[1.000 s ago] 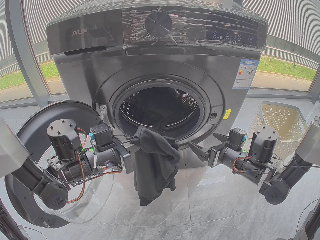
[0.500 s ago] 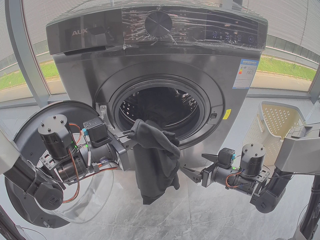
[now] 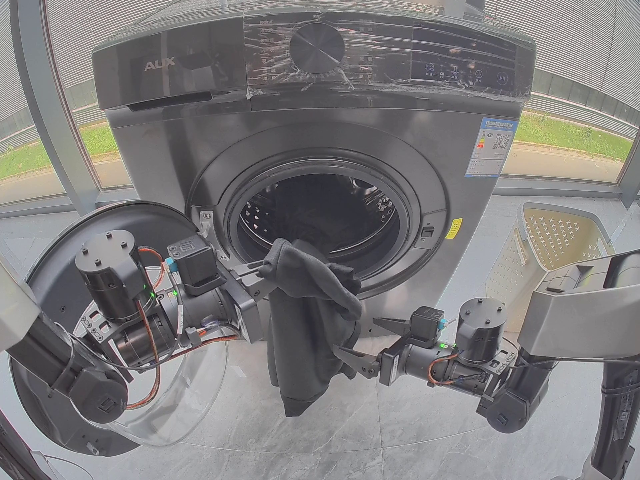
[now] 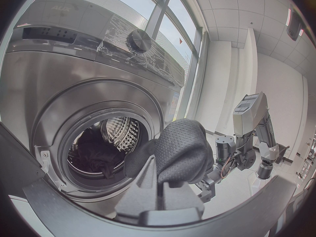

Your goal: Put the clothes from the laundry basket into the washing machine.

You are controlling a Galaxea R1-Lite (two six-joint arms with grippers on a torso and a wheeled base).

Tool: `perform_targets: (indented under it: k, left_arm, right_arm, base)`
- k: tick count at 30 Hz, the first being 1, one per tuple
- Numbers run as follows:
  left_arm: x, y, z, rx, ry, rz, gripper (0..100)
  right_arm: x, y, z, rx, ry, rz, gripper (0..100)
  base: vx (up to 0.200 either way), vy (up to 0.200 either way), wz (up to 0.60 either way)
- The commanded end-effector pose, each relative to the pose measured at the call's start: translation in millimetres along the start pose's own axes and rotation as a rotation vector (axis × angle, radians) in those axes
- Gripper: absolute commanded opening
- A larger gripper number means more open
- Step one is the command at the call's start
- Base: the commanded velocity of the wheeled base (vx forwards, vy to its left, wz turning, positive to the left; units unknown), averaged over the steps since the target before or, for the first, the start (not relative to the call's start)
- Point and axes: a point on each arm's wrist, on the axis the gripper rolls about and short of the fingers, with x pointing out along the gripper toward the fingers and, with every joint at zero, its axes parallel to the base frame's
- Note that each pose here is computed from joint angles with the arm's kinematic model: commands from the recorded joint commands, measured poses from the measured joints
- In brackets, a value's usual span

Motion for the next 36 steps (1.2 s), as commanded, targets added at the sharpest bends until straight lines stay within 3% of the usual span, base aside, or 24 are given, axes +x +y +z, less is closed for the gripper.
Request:
perform_targets:
  k: [1,7,8,18,27,28,31,36]
  left_arm:
    - [0.6,-5.0,-0.5,-0.003,0.002,-0.015,0]
    - [1.1,-7.2,-0.9,-0.004,0.003,-0.022,0]
    - [1.1,-7.2,-0.9,-0.004,0.003,-0.022,0]
    - [2.0,-3.4,-5.3,-0.009,0.018,-0.010,0]
    - [4.3,14.4,-16.2,-0.029,0.048,0.091,0]
    - [4.1,17.4,-17.7,-0.034,0.052,0.102,100]
    - [1.5,23.2,-28.1,-0.065,0.090,0.154,100]
    - [1.9,27.5,-43.0,-0.080,0.137,0.212,100]
  right_arm:
    - [20.7,-3.3,0.1,-0.010,-0.037,0.012,100]
    - [31.2,2.4,0.5,-0.015,-0.056,0.039,100]
    - [31.2,2.4,0.5,-0.015,-0.056,0.039,0]
    - [26.9,13.8,4.3,-0.002,-0.059,0.063,0]
    - [-5.7,21.3,29.7,-0.039,-0.096,0.041,0]
    - [-11.3,21.8,36.0,-0.049,-0.111,0.028,0]
    - [-16.9,17.2,46.3,-0.056,-0.143,-0.011,0]
    - [-22.8,0.6,52.2,-0.065,-0.160,-0.071,0]
  base:
    - [0.000,0.000,0.00]
    - [0.000,0.000,0.00]
    - [0.000,0.000,0.00]
    - [0.000,0.000,0.00]
    - [0.000,0.000,0.00]
    - [0.000,0.000,0.00]
    - [0.000,0.000,0.00]
    - [0.000,0.000,0.00]
